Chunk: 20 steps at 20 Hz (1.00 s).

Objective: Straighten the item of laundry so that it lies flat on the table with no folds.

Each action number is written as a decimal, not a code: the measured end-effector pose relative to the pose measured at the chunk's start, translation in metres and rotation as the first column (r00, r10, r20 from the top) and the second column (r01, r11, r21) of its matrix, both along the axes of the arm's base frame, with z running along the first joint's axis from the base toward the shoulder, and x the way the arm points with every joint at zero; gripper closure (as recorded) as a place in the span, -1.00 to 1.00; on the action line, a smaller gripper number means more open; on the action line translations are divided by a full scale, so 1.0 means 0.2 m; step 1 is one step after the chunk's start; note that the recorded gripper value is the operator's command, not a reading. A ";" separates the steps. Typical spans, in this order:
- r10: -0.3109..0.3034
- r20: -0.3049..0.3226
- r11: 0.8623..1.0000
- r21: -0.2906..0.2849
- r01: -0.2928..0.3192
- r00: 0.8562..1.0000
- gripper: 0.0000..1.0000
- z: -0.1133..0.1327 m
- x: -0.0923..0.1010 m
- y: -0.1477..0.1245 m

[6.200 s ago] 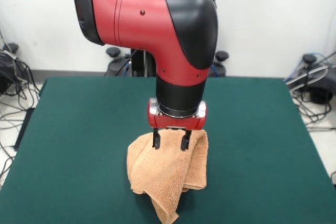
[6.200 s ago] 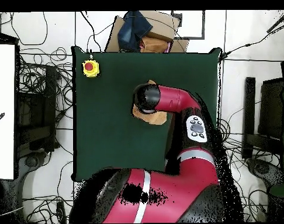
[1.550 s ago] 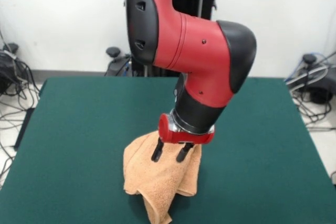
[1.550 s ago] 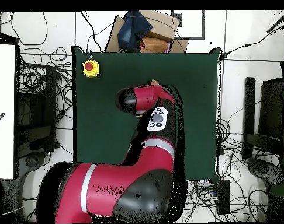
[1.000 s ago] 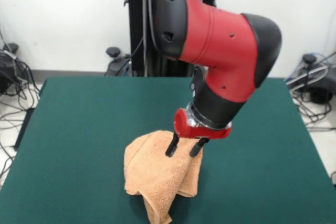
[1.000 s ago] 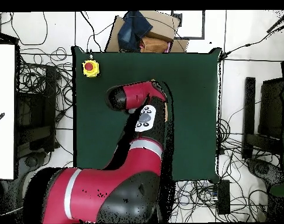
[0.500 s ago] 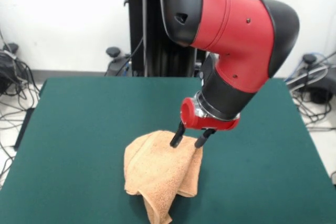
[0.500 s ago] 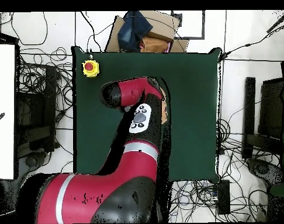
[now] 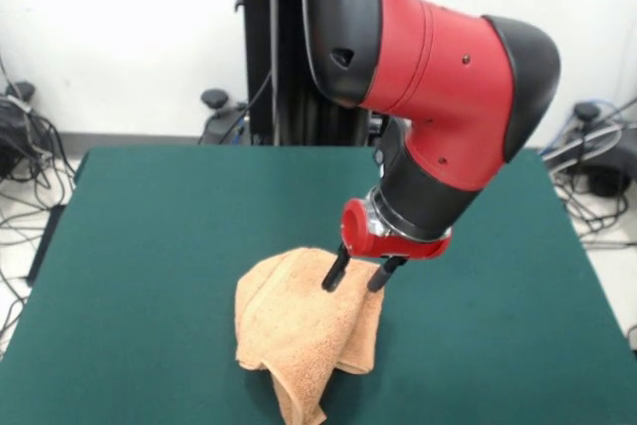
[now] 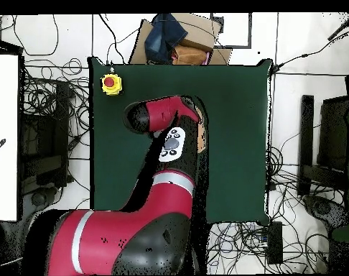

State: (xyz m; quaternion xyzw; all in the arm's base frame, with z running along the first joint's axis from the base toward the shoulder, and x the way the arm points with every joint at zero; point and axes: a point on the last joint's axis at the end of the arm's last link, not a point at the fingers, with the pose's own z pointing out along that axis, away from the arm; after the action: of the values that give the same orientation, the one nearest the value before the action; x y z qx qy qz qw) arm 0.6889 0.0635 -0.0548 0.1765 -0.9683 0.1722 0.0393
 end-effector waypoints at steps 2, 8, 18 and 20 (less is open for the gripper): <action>0.007 0.003 1.000 0.002 -0.007 1.000 -1.00 -0.05 -0.02 0.00; 0.019 -0.003 1.000 0.004 -0.018 1.000 -1.00 -0.15 -0.06 0.00; 0.029 -0.038 0.999 -0.018 -0.029 0.999 -1.00 -0.27 -0.15 -0.02; 0.029 -0.039 0.999 -0.026 -0.030 0.999 -1.00 -0.28 -0.15 -0.04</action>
State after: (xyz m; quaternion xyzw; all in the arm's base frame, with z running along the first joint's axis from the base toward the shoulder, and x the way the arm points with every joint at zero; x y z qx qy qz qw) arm 0.6591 0.0548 -0.1110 0.1936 -0.9623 0.1822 0.0579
